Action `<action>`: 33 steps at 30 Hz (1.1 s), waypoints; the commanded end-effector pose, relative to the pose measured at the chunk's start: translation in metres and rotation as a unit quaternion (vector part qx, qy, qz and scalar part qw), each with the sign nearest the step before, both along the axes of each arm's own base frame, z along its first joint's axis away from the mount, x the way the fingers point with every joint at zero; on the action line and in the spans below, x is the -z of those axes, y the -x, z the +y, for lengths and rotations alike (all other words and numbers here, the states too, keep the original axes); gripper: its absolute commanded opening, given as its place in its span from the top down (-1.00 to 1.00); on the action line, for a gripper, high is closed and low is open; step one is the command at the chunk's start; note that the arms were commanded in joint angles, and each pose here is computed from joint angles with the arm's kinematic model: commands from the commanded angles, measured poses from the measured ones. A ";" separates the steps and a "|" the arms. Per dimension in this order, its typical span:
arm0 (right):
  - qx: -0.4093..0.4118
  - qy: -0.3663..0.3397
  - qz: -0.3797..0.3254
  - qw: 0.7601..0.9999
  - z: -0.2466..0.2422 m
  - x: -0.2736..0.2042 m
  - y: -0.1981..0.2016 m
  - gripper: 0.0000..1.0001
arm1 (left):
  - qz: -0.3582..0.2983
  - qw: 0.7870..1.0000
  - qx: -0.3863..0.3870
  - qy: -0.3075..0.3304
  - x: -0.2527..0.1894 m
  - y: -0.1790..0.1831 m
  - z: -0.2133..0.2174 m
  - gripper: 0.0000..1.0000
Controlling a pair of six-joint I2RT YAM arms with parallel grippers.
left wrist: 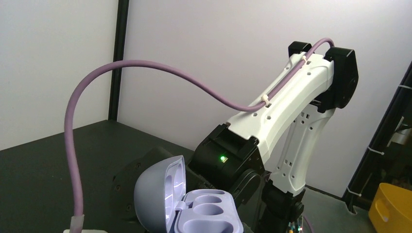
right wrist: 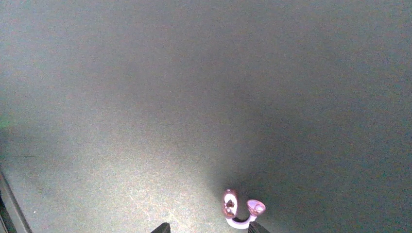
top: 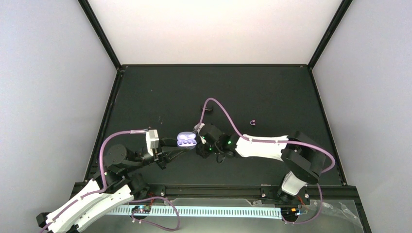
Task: Insert the wireless bluetooth earbuds into the charging case
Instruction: Pick up the earbud from the center of the board.
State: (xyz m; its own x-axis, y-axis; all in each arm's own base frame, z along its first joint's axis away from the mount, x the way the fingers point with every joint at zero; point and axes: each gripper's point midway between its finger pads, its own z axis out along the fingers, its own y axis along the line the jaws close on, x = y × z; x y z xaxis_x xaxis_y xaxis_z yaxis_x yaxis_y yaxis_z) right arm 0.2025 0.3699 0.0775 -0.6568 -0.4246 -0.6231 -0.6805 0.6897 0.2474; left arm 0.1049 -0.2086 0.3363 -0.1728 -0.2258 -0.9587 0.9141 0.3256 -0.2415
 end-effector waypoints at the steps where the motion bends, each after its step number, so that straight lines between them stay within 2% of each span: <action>1: -0.009 0.000 0.000 1.000 0.013 0.003 -0.006 0.22 | -0.006 1.000 -0.005 0.004 -0.003 -0.002 0.000 0.97; 10: 0.009 0.029 0.003 1.000 0.012 0.025 -0.012 0.43 | -0.010 1.000 -0.006 0.000 -0.002 -0.001 0.000 0.97; 22: 0.029 0.070 0.003 0.997 0.004 0.045 -0.020 0.58 | -0.010 1.000 -0.007 0.000 -0.003 -0.001 0.001 0.97; 33: 0.038 0.057 -0.008 0.998 -0.006 0.026 -0.017 0.93 | -0.007 1.000 -0.015 -0.005 0.001 -0.004 0.001 0.97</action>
